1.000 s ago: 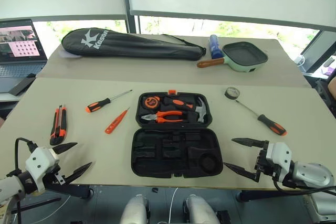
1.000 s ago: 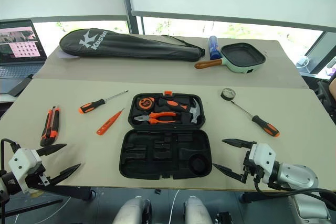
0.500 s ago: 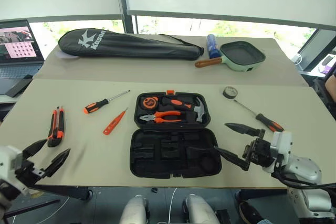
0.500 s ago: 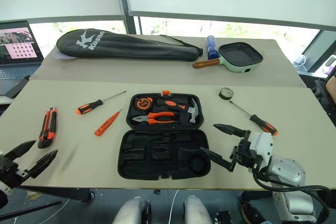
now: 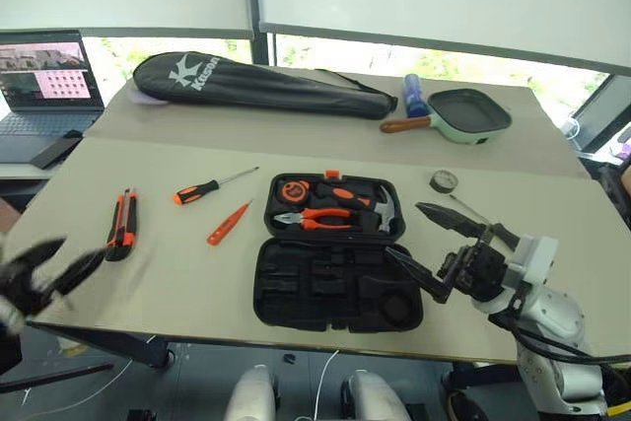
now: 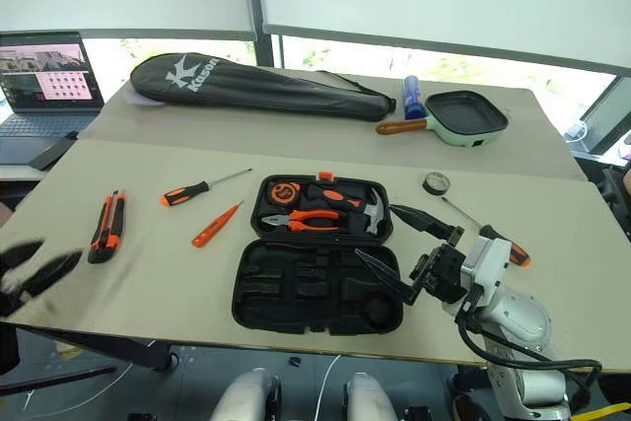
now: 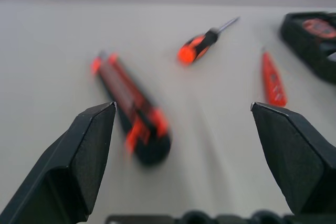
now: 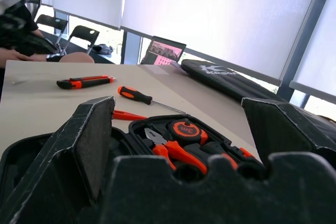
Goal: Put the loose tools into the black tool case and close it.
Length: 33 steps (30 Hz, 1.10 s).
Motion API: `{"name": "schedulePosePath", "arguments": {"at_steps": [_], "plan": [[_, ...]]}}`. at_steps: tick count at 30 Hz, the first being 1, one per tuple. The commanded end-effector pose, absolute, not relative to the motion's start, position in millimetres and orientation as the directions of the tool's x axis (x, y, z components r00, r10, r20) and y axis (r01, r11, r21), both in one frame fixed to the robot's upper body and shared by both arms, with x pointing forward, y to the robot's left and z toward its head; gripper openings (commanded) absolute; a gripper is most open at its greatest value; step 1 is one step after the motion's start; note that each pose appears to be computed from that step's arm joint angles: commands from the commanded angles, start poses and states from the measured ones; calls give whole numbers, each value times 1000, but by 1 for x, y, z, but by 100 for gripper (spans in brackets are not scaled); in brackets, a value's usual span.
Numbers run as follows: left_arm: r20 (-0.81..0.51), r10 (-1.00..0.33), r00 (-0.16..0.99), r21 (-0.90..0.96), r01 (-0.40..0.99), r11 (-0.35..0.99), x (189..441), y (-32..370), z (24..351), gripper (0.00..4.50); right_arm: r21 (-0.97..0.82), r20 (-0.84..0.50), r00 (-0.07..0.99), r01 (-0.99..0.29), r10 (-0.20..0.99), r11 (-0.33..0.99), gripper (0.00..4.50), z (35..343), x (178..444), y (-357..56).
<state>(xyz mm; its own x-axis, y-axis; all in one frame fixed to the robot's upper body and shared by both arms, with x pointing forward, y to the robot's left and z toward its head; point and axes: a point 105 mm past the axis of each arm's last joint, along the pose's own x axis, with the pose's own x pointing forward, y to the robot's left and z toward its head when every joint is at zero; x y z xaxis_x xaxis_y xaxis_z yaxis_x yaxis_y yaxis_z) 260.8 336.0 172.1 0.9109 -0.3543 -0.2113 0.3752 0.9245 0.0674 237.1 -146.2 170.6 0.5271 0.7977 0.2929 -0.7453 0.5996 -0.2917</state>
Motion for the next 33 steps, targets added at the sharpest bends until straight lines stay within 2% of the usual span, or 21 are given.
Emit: {"name": "schedulePosePath", "arguments": {"at_steps": [1, 8, 13, 14, 16, 21, 24, 27, 29, 31, 33], "plan": [[-358, -398, 845, 148, 472, 869, 305, 320, 161, 442, -324, 273, 521, -742, 809, 587, 450, 175, 240, -146], [-453, -370, 811, 213, 502, 838, 376, 313, 148, 442, -329, 272, 556, -714, 786, 618, 450, 174, 246, -150], [-517, -414, 750, 195, 574, 795, 393, 296, 135, 442, -314, 259, 594, -694, 762, 648, 450, 172, 242, -159], [-529, -414, 741, 193, 580, 792, 395, 294, 132, 418, -318, 259, 601, -686, 756, 654, 450, 172, 242, -160], [-545, -411, 731, 189, 584, 789, 396, 293, 128, 378, -322, 258, 608, -679, 751, 660, 450, 172, 241, -162], [-545, -451, 706, 169, 620, 766, 391, 296, 133, 193, -326, 247, 634, -657, 732, 679, 450, 169, 233, -164], [-505, -512, 695, 211, 674, 708, 387, 296, 151, 90, -331, 244, 650, -642, 720, 692, 450, 171, 232, -171], [-408, -652, 639, 259, 766, 588, 383, 276, 182, 91, -335, 236, 665, -629, 709, 702, 450, 173, 233, -180], [-389, -715, 581, 280, 814, 509, 378, 263, 193, 91, -345, 215, 668, -630, 712, 695, 450, 173, 231, -186], [-416, -810, 414, 287, 905, 314, 360, 227, 200, 91, -368, 126, 654, -667, 746, 647, 450, 168, 222, -197], [-452, -839, 302, 260, 945, 199, 344, 202, 199, 91, -374, 65, 643, -694, 763, 616, 450, 165, 216, -206]]}}
